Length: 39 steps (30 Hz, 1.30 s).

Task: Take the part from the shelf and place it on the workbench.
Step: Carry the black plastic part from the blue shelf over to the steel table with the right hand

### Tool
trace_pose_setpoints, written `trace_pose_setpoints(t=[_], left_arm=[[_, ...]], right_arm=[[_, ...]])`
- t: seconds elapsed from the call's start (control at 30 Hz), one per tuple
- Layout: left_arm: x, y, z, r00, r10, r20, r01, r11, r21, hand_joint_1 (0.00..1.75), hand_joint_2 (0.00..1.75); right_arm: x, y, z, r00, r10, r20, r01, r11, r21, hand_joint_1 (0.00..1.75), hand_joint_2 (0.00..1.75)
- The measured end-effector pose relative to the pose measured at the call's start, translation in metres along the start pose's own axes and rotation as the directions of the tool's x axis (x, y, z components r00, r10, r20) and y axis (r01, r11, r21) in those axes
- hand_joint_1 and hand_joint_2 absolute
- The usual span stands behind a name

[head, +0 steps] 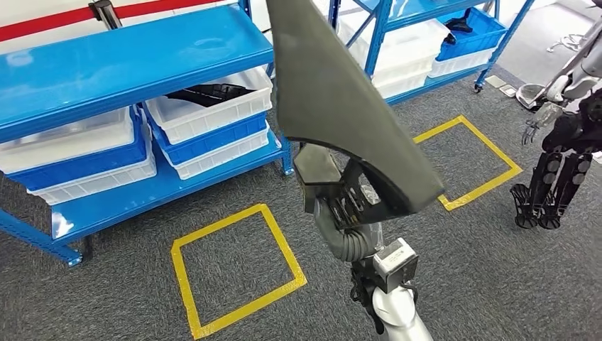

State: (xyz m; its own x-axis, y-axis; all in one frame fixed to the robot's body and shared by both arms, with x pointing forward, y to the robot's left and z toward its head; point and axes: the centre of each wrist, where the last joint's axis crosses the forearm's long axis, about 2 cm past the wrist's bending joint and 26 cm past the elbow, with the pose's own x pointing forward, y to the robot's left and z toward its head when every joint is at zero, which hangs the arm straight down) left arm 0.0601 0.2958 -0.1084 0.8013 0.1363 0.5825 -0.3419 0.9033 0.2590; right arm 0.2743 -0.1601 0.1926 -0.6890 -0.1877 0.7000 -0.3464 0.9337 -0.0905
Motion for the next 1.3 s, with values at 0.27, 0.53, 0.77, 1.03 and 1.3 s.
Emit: trace_pose_setpoints(t=[0.27,0.53,0.77,1.03,1.3], left_arm=[[-0.005,0.003,0.002,1.000,-0.008,-0.014,0.008,1.000,0.007,0.00,1.75],[-0.005,-0.001,0.003,1.000,-0.025,-0.007,0.025,1.000,0.000,0.00,1.75],[-0.005,0.000,0.003,0.999,-0.031,0.035,0.033,0.999,-0.037,0.00,1.75],[0.007,-0.008,-0.001,0.993,-0.082,0.089,0.091,0.991,-0.102,0.00,1.75],[0.019,-0.014,-0.005,0.990,-0.091,0.106,0.108,0.981,-0.163,0.00,1.75]], right_arm=[[0.001,0.002,0.000,0.999,0.052,0.007,-0.051,0.997,-0.056,1.75,1.75],[0.007,-0.004,0.002,0.988,0.154,0.021,-0.148,0.974,-0.173,1.75,1.75],[0.006,-0.006,0.013,0.983,0.181,-0.004,-0.178,0.961,-0.210,1.75,1.75],[0.018,-0.012,0.022,0.973,0.230,0.007,-0.220,0.940,-0.261,1.75,1.75],[0.025,-0.017,0.028,0.966,0.258,0.008,-0.245,0.926,-0.286,1.75,1.75]])
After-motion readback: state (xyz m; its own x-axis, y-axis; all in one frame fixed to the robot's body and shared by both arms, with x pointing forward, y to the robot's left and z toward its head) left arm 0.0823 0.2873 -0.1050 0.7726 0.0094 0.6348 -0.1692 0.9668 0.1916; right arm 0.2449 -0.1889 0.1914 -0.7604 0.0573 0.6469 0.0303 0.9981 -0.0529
